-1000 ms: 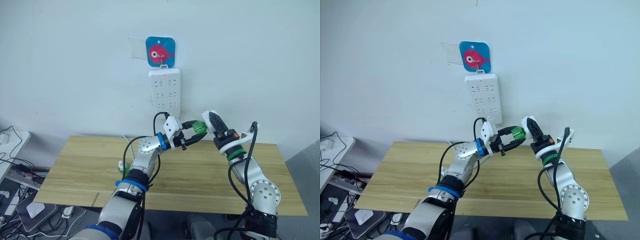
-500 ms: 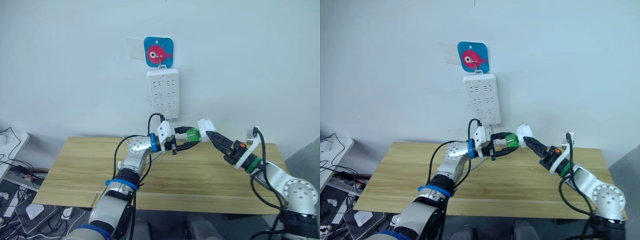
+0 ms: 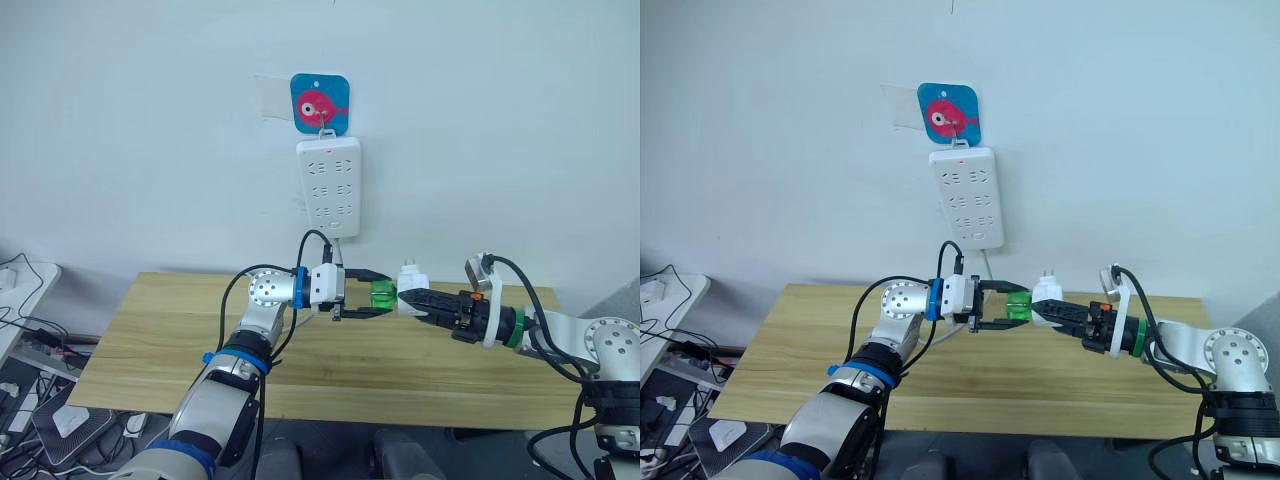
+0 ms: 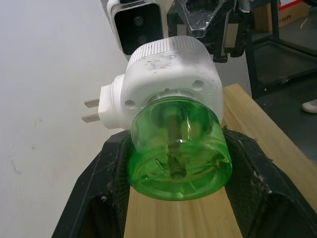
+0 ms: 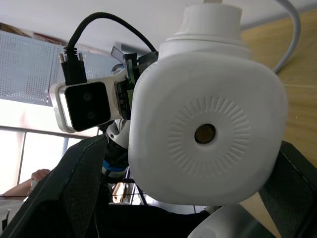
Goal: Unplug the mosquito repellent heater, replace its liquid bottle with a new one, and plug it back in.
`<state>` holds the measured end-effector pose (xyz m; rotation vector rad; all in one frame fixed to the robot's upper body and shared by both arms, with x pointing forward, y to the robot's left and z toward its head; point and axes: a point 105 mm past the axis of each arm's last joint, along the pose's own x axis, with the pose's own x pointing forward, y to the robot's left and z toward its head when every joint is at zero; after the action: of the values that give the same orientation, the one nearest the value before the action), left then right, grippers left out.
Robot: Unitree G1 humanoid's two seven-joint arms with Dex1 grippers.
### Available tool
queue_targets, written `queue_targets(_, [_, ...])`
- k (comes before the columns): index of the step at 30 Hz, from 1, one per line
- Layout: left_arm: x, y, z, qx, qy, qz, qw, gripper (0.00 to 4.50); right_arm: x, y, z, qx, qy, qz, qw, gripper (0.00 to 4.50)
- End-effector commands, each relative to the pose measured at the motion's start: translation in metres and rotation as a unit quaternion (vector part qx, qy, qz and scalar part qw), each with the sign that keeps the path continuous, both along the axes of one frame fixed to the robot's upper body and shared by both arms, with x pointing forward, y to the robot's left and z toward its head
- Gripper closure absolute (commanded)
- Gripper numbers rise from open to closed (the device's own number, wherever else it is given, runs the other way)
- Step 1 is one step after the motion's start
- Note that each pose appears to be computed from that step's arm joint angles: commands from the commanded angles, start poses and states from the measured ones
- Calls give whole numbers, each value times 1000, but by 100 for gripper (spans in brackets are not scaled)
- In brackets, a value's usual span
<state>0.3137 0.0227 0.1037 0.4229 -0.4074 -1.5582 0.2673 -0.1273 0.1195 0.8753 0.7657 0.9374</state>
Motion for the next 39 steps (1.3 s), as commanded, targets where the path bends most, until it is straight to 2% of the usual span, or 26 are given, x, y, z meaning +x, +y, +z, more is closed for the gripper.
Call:
queue_targets(1, [-5, -4, 5, 6, -36, -21, 999, 228, 1, 0, 11, 18, -12, 8, 1000, 3])
queue_targets(15, [-8, -6, 4, 7, -35, -34, 999, 228, -2, -4, 10, 11, -9, 15, 1000, 3])
queue_targets(18, [-9, -6, 3, 7, -34, -36, 999, 228, 1, -7, 10, 8, -10, 5, 1000, 60])
queue_targets(21, [-9, -7, 3, 6, -34, -37, 999, 228, -1, -6, 10, 9, -12, 10, 1000, 144])
queue_targets(24, [-10, -7, 4, 4, -32, -39, 999, 228, -2, -5, 10, 9, -13, 14, 1000, 144])
queue_targets(26, [-9, -8, 5, -6, 0, -40, 999, 228, -1, -6, 10, 5, -15, 14, 1000, 144])
queue_targets(28, [-6, -8, 9, -27, 93, -44, 994, 228, -3, -6, 8, -12, -22, 24, 999, 145])
queue_targets(30, [-3, -8, 9, -26, 242, -51, 969, 228, -4, -7, 6, -21, -25, 29, 999, 145])
queue_targets(31, [-7, -6, 6, -5, 322, -66, 945, 228, -5, -7, 5, -26, -27, 34, 999, 145])
queue_targets(32, [-13, -4, 4, 20, 404, -84, 911, 228, -6, -8, 4, -31, -29, 38, 998, 145])
queue_targets(34, [-18, 0, 0, 62, 527, -87, 843, 228, -6, -8, 3, -39, -32, 46, 998, 145])
queue_targets(36, [-22, 4, 3, 77, 590, -93, 798, 228, -6, -8, 2, -43, -36, 54, 997, 145])
queue_targets(37, [-23, 5, 6, 80, 610, -99, 782, 228, -6, -8, 3, -40, -37, 55, 997, 145])
queue_targets(38, [-24, 7, 8, 81, 622, -106, 772, 228, -5, -8, 3, -39, -39, 56, 997, 145])
queue_targets(39, [-24, 8, 10, 83, 630, -109, 765, 193, -5, -8, 3, -37, -40, 57, 997, 145])
